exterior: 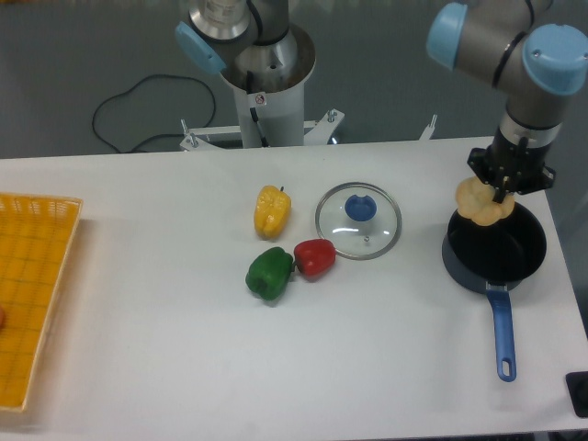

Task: Place the round bread in the pot
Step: 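Carry the held round bread roll up and over the black pot, then lower the bread roll into the pot and open the gripper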

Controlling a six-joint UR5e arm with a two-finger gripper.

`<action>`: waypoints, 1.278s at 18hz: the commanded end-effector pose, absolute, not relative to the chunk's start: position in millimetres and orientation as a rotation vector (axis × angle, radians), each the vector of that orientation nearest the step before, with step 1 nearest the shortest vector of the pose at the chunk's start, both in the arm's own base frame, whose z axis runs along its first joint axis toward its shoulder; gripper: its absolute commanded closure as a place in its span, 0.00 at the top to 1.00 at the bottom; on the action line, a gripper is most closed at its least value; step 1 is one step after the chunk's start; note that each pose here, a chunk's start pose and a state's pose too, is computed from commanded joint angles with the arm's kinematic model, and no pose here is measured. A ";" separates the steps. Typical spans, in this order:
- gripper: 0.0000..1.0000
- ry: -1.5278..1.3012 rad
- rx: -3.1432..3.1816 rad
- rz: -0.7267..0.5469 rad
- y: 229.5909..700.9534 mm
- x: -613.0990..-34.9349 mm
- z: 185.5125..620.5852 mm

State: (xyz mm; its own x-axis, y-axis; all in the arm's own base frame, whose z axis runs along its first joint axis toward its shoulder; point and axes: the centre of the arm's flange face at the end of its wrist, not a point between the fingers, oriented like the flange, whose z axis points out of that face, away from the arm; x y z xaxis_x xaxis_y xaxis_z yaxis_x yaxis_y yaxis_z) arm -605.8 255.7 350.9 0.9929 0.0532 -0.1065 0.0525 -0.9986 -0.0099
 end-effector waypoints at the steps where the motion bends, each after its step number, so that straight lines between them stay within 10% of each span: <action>1: 0.00 -0.083 -3.125 0.181 256.6 -609.4 354.6; 16: 0.00 -0.130 -3.109 0.221 275.8 -636.4 336.4; 19: 0.44 -0.131 -3.099 0.262 279.7 -635.3 334.4; 23: 0.76 -0.124 -3.096 0.278 280.3 -633.1 335.6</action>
State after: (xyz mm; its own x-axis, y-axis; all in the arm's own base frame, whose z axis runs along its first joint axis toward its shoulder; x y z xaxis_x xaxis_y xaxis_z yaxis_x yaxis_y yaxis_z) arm -633.1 280.3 335.6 0.9809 0.0818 -0.1767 0.0762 -0.9964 -0.0380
